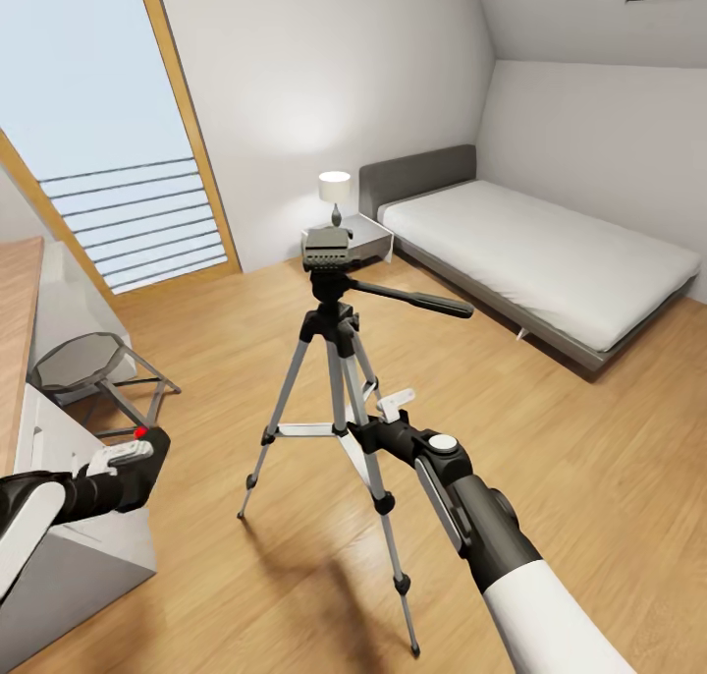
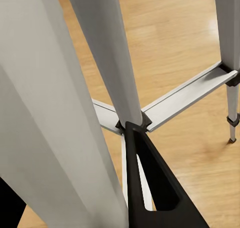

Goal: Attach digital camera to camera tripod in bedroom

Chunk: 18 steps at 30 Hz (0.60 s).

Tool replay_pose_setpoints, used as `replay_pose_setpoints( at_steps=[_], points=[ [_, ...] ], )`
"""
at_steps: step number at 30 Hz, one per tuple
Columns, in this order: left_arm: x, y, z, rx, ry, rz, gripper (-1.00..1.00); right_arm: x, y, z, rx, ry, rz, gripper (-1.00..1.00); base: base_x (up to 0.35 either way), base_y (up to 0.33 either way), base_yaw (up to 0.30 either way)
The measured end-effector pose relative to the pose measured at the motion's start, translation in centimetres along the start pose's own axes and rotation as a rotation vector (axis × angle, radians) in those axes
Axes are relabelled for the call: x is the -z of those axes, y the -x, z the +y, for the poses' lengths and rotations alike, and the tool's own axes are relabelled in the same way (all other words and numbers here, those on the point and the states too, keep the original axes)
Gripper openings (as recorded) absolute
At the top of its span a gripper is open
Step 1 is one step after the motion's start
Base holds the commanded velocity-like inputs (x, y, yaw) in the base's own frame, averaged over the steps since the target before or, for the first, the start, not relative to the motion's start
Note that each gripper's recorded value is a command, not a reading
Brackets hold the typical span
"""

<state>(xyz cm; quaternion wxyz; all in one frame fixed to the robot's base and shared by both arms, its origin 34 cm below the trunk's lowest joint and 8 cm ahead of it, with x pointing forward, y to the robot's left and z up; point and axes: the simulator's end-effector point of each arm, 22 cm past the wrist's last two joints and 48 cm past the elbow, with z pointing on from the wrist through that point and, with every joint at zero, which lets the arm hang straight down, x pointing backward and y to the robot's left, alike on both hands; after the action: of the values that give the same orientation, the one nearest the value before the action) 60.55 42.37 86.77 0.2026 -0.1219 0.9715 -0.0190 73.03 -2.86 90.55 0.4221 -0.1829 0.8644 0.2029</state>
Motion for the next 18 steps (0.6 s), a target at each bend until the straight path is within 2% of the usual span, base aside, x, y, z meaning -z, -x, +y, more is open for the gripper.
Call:
replay_pose_setpoints(
  at_steps=[2, 6, 9, 12, 13, 15, 16, 17, 18],
  points=[
    [0.5, 2.3, -0.6, 0.003, -0.012, -0.038, -1.0, 0.0, 0.0, 0.0, 0.0, 0.0, 0.0, -1.0, 0.0, 0.0, 0.0],
    [2.2, 9.7, -1.9, 0.019, -0.036, -0.147, -1.0, 0.0, 0.0, -0.1, 0.001, 0.0, 0.0, -1.0, 0.0, 0.0, 0.0],
    [3.4, 15.0, -2.7, 0.055, -0.06, -0.211, -1.0, 0.0, 0.0, -0.1, 0.0, 0.0, 0.001, -1.0, 0.0, 0.0, 0.0],
    [4.3, 19.0, -3.0, 0.086, -0.074, -0.248, -1.0, 0.1, 0.0, -0.1, 0.0, 0.0, 0.001, -1.0, 0.0, 0.0, 0.0],
    [4.7, 21.3, -3.3, 0.109, -0.08, -0.263, -1.0, 0.1, 0.1, -0.1, 0.001, 0.0, 0.002, -1.0, 0.0, 0.0, 0.0],
    [5.8, 24.1, -4.4, 0.133, -0.114, -0.289, -1.0, 0.1, 0.0, -0.1, 0.0, -0.001, 0.002, -1.0, 0.0, 0.0, 0.0],
    [5.1, 26.5, -6.3, 0.19, -0.157, -0.257, -1.0, 0.1, 0.1, -0.1, 0.0, -0.001, 0.004, -1.0, 0.0, 0.0, 0.0],
    [7.6, 29.6, -8.3, 0.186, -0.205, -0.317, -1.0, 0.1, 0.1, -0.1, -0.001, -0.002, 0.004, -1.0, 0.0, 0.0, 0.0],
    [8.5, 32.4, -11.4, 0.193, -0.238, -0.314, -1.0, 0.1, 0.2, -0.1, -0.002, -0.002, 0.005, -1.0, 0.0, 0.0, 0.0]
  ],
)
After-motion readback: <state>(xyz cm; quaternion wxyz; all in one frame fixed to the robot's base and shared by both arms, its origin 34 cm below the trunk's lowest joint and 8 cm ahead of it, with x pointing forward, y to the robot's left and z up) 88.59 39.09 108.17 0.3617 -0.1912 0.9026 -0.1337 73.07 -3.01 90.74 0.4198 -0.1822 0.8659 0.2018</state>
